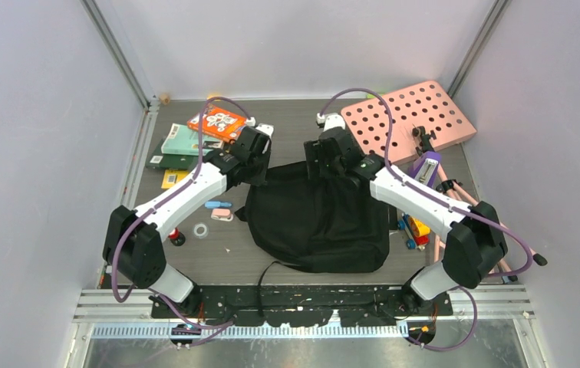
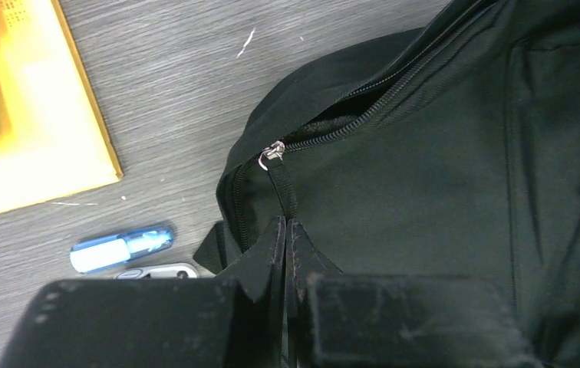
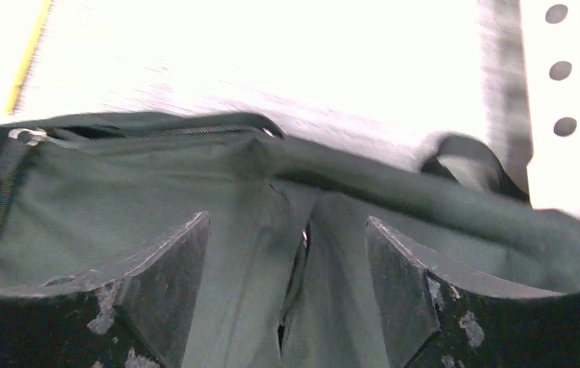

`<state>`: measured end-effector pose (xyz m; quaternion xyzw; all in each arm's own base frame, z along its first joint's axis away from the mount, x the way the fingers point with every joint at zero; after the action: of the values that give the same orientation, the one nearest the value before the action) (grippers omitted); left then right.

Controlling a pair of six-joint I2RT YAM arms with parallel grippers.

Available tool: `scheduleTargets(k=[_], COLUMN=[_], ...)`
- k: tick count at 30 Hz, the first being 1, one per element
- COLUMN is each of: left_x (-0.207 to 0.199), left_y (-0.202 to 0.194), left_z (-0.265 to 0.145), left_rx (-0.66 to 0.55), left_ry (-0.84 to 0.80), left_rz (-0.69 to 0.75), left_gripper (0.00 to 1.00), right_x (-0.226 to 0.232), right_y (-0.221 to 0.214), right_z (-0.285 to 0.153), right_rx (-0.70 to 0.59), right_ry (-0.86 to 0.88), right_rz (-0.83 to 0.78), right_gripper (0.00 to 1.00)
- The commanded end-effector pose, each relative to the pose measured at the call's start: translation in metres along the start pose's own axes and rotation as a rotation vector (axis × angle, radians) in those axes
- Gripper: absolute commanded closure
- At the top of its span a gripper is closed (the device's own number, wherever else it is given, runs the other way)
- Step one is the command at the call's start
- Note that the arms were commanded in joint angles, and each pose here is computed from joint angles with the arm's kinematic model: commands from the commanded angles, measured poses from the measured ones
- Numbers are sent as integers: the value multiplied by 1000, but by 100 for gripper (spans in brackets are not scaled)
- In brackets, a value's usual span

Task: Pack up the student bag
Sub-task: Unzip the student bag at the center of the board.

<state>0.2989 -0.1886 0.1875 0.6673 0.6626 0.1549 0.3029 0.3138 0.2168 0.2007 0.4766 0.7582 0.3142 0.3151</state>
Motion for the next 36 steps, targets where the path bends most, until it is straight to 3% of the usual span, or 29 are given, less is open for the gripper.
scheduleTargets(k=[1, 8, 13, 29, 31, 33, 34, 35, 36], left_x=[-13, -14, -17, -18, -17, -15, -14, -12, -10], left_y=[7, 4, 3, 2, 2, 2, 2, 1, 1], left_z=[-11, -10, -8, -9, -12, -14, -15, -16, -17], left_rx=[-41, -26, -28, -28, -34, -43, -48, -54, -60], left_ry=[-102, -113, -128, -133, -131, -124, -120, -117, -111], left_rz=[-63, -74, -117, -160, -161, -166, -166, -168, -170], left_gripper=[100, 100, 100, 100, 100, 100, 100, 100, 100], right_x=[5, 22, 42, 77, 78, 78, 77, 76, 74], right_y=[37, 39, 33, 32, 34, 37, 41, 41, 43], right_z=[2, 20, 40, 81, 84, 86, 85, 85, 85], right_rx=[-207, -316, -278, -310, -305, -294, -297, -293, -292], right_ry=[293, 502, 606, 494, 469, 448, 438, 432, 414], right_rz=[-92, -263, -358, -502, -505, -484, -469, -464, -449], right_gripper=[19, 16, 17, 19, 30, 59, 67, 84, 90])
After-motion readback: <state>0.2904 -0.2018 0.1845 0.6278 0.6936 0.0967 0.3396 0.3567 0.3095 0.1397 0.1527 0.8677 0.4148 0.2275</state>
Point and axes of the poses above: each gripper's point midway between its finger pads, its own z axis out along the fingers, its own x axis along the line the jaws close on, y = z × x, the point moved 5 cm from there along -z, back along the fingers, and after that the axes turned 15 degrees about -z, right-handed, at the moved point
